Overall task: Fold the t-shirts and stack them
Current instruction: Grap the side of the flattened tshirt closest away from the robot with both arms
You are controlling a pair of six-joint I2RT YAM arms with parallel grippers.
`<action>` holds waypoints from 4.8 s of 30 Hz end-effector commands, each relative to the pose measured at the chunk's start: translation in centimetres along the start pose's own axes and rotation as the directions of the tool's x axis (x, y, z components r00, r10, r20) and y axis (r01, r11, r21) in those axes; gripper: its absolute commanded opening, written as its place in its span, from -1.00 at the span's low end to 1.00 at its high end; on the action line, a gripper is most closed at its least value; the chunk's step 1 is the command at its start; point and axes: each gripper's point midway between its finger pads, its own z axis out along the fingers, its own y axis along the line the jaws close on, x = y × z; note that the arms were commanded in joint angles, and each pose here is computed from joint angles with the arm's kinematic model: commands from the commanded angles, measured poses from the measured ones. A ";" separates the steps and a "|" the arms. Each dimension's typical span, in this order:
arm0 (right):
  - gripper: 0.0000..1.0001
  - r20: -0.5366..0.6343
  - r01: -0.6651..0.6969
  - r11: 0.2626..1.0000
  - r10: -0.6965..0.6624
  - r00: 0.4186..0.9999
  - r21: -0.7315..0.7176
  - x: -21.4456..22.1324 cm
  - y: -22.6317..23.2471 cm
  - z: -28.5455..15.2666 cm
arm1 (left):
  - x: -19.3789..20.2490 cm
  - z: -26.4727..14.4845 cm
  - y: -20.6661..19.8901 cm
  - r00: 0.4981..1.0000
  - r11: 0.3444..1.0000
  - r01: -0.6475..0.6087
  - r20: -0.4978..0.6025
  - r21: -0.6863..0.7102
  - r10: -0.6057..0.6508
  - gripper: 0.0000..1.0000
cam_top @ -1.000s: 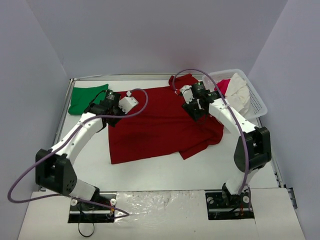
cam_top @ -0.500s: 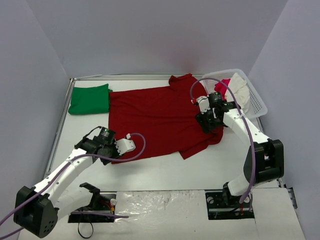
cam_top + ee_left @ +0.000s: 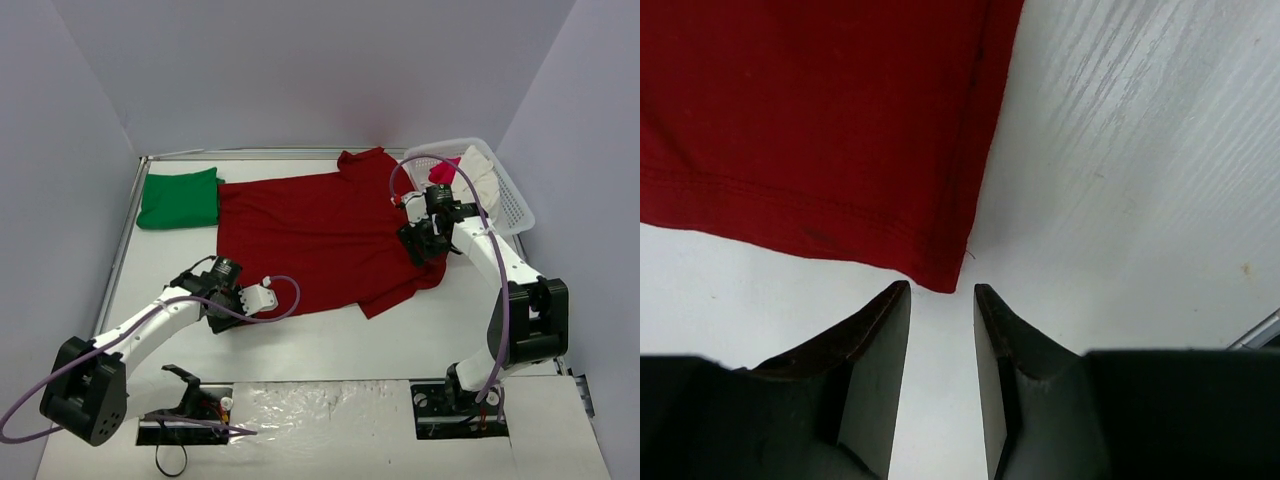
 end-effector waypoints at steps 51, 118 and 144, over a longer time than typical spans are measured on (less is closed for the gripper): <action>-0.24 -0.194 0.504 0.762 -0.611 0.768 -0.406 5.4 14.6 -2.6 | -5.2 -2.6 14.8 0.922 0.883 0.387 0.097 -0.265 -0.375 -0.95; -0.11 -0.241 0.583 0.652 -0.740 0.628 -0.484 4.3 20.5 5.0 | -4.3 0.7 15.3 0.912 0.886 0.409 0.075 -0.218 -0.403 -0.95; -1.00 -0.184 0.507 0.799 -0.579 0.795 -0.324 4.5 14.6 -1.4 | -4.0 -2.5 13.3 0.926 0.903 0.376 0.105 -0.206 -0.362 -0.95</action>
